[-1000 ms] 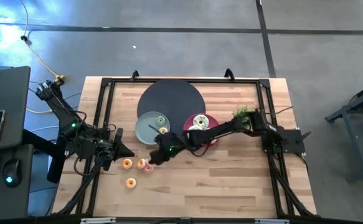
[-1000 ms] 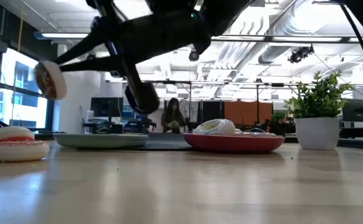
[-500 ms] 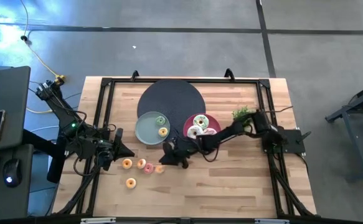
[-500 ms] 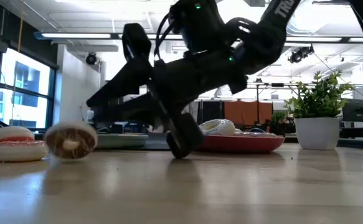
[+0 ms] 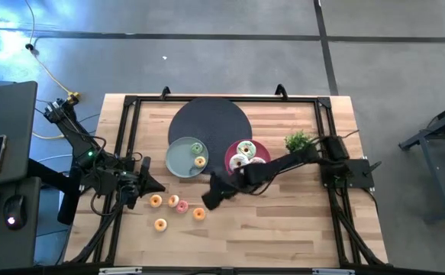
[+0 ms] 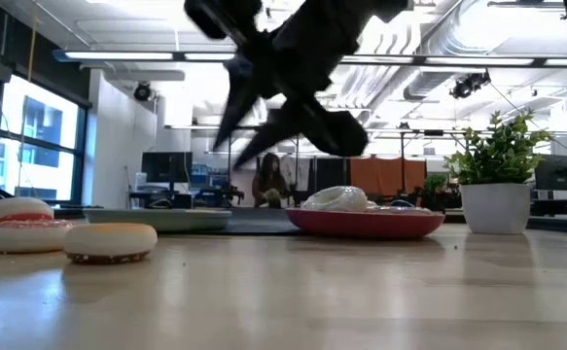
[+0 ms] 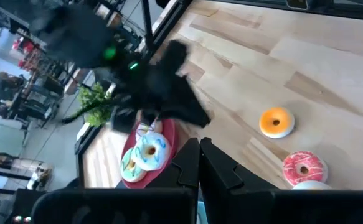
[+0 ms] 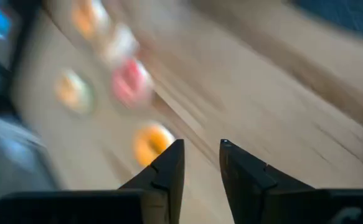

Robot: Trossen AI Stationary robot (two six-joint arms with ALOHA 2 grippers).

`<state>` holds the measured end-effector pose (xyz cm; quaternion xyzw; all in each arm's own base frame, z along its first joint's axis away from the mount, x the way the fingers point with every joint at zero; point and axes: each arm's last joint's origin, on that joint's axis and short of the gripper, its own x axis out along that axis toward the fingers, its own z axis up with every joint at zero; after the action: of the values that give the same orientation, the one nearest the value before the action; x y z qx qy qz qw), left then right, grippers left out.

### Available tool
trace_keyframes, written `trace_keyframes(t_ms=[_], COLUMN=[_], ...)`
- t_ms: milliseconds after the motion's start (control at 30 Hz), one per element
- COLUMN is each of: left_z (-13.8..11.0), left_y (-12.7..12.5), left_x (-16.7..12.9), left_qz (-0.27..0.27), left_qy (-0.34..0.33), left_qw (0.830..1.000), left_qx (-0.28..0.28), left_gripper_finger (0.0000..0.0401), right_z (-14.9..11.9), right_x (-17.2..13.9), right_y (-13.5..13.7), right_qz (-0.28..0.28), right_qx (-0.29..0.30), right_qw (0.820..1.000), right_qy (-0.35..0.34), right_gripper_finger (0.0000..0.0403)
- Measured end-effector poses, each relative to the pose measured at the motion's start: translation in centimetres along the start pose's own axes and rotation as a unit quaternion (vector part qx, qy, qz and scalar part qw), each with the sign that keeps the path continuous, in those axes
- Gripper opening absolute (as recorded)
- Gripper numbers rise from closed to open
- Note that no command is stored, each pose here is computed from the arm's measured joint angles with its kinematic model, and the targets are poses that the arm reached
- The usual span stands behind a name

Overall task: Pick & Place donuts
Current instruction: Put the small brown doughnut on the blue plate

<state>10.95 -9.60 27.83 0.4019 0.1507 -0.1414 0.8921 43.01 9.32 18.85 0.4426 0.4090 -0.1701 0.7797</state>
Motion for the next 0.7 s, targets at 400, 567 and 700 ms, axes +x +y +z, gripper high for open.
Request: trace_keyframes(t_ms=[400,567,700], left_z=[0.8,0.9,0.6], left_y=[-1.8,-2.7,-3.0], left_x=[2.4,4.6,6.8], left_qz=[-0.06,-0.088,-0.088], left_qy=[0.01,0.03,0.052], left_qw=[0.997,0.993,0.987], left_qx=[0.049,0.075,0.124], left_gripper_finger=[0.0,0.0,0.0], right_z=[-3.4,-4.3,-4.5], right_x=[2.0,1.8,1.8], right_y=[2.3,2.8,3.1], right_qz=[-0.023,-0.021,-0.011], right_qx=[-0.142,-0.149,-0.193], right_qw=[0.989,0.988,0.981], right_qy=[0.045,0.027,0.015], right_gripper_finger=[0.0004,0.0007,0.0003])
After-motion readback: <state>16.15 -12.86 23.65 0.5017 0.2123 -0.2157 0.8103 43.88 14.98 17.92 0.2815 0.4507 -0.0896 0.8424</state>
